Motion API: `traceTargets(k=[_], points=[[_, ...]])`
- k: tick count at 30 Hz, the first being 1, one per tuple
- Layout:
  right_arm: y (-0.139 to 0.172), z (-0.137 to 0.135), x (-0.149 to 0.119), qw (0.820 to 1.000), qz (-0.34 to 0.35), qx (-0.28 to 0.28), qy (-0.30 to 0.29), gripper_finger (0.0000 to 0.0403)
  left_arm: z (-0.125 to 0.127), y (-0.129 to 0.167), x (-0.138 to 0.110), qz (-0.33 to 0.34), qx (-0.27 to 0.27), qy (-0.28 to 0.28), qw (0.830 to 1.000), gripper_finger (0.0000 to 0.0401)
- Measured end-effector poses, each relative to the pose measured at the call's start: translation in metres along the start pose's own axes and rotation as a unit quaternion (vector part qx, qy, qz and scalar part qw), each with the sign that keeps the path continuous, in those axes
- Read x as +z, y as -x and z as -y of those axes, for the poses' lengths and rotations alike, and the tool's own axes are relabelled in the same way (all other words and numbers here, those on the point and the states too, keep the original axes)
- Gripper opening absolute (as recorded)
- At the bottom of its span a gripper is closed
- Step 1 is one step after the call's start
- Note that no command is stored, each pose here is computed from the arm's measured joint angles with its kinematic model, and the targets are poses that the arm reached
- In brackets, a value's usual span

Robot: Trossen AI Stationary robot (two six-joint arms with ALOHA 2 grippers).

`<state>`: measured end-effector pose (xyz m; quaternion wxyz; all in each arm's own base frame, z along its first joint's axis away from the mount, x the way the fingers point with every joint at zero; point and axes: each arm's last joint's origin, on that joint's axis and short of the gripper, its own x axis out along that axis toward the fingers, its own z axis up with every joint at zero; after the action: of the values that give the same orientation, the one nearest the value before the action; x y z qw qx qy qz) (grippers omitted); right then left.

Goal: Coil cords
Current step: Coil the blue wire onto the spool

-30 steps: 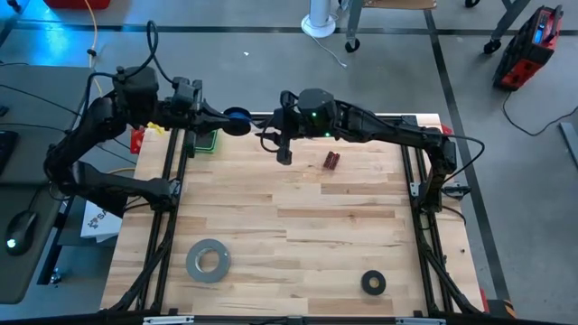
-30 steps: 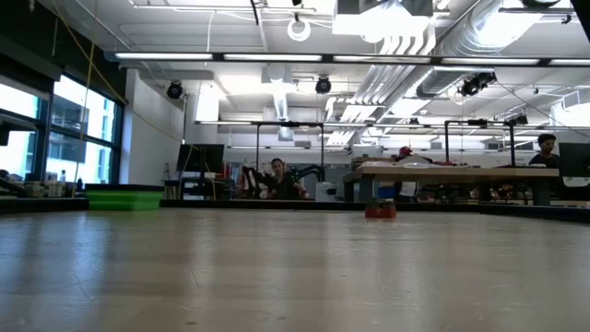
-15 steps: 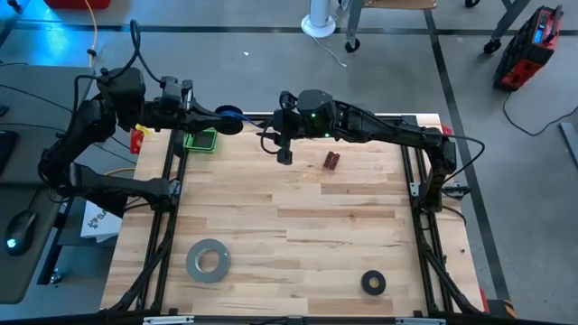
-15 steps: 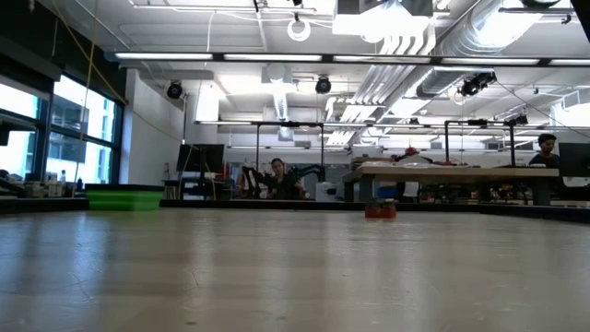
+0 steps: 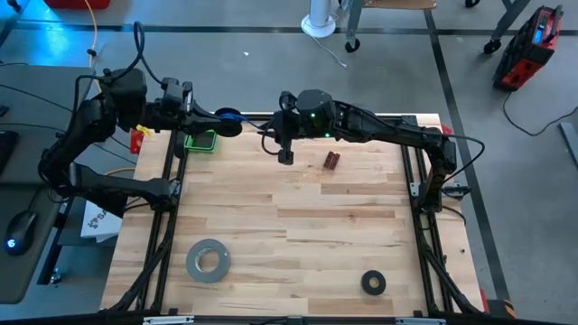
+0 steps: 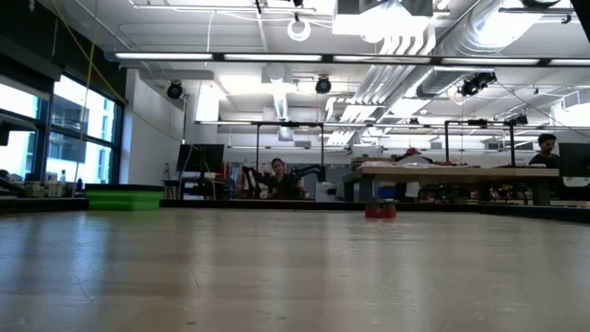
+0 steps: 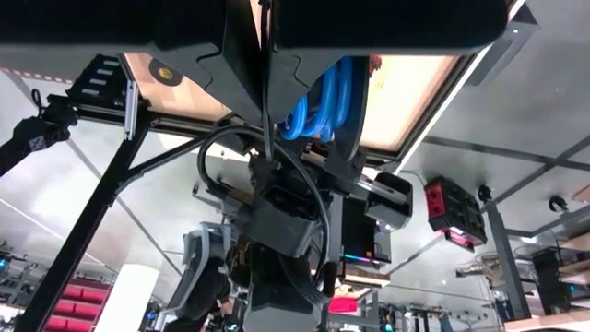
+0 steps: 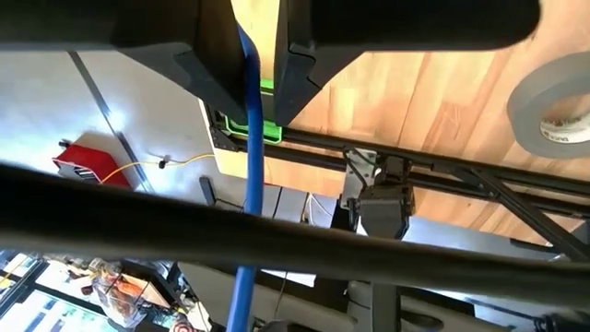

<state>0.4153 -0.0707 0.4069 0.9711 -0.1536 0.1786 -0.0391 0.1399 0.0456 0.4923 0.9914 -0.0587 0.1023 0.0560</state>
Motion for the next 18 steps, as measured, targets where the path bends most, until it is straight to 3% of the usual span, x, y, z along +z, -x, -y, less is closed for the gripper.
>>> traceTargets(k=[10, 14, 18], points=[[0.000, 0.000, 0.000, 1.000, -0.004, -0.005, -0.022, 0.0006, -0.001, 0.001, 0.001, 0.009, 0.020, -0.001, 1.000, 0.0001], [0.000, -0.006, 0.006, 0.999, 0.021, 0.005, -0.039, 0.0004, -0.003, -0.005, 0.007, 0.035, 0.035, 0.031, 0.998, 0.0001], [0.000, -0.015, 0.015, 0.996, 0.058, 0.022, -0.058, 0.0003, -0.005, -0.017, 0.015, 0.065, 0.015, 0.072, 0.995, 0.0001]])
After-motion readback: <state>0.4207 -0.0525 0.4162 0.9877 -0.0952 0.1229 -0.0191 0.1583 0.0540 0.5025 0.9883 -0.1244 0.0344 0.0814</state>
